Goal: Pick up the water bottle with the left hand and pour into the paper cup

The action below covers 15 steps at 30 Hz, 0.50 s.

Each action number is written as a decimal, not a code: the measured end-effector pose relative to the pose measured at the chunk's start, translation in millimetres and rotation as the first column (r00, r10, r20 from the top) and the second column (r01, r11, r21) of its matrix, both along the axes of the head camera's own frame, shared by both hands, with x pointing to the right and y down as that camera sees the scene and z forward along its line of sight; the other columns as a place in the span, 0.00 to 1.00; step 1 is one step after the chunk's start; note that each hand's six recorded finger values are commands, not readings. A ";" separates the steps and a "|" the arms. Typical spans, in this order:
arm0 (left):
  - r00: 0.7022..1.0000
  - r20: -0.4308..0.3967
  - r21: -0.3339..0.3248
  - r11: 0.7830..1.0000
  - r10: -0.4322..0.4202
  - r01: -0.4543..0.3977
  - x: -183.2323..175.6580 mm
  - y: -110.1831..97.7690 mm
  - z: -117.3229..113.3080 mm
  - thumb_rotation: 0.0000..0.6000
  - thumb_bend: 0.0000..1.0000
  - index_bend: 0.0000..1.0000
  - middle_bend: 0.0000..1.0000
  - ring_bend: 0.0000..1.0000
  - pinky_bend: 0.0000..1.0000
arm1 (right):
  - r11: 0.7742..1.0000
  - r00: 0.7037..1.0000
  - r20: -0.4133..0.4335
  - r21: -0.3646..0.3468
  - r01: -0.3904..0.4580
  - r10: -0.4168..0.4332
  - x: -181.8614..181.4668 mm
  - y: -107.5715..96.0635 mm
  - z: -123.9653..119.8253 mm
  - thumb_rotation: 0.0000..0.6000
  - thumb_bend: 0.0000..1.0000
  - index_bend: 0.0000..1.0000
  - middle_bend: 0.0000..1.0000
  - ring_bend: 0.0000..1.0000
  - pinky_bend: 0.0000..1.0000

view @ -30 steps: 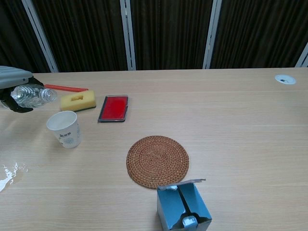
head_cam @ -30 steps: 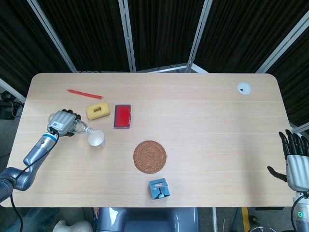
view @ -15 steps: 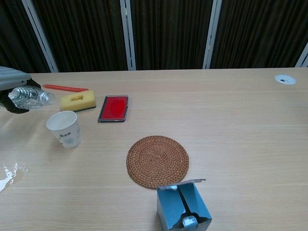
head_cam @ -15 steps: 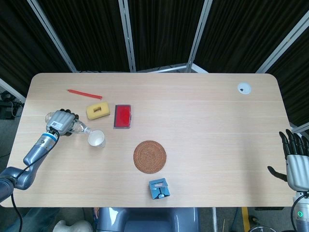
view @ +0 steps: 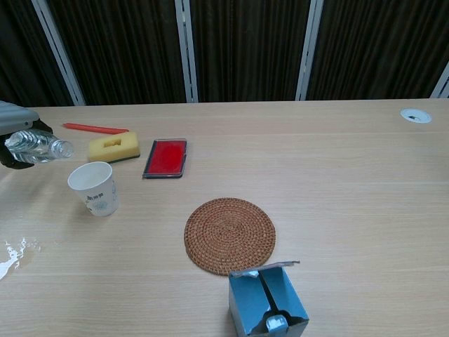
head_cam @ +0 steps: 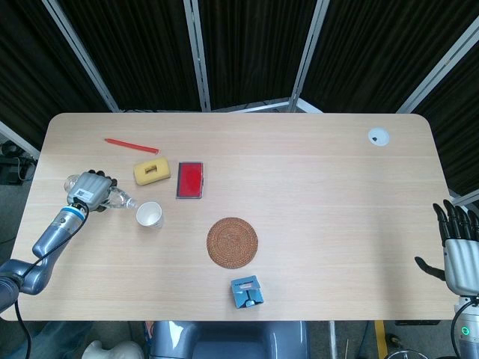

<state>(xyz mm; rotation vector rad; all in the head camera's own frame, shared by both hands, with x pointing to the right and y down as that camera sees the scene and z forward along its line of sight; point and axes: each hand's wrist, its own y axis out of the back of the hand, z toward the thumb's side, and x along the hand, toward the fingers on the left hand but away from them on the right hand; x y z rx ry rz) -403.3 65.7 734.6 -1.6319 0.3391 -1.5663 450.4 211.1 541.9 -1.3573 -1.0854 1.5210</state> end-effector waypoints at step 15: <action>0.996 0.062 0.035 0.997 0.059 -0.062 3.3 -2.6 0.2 1.00 0.62 0.59 0.45 0.28 0.32 | 1.000 1.000 0.004 0.004 -0.002 0.002 0.8 -0.5 -1.6 1.00 0.00 0.00 0.00 0.00 0.00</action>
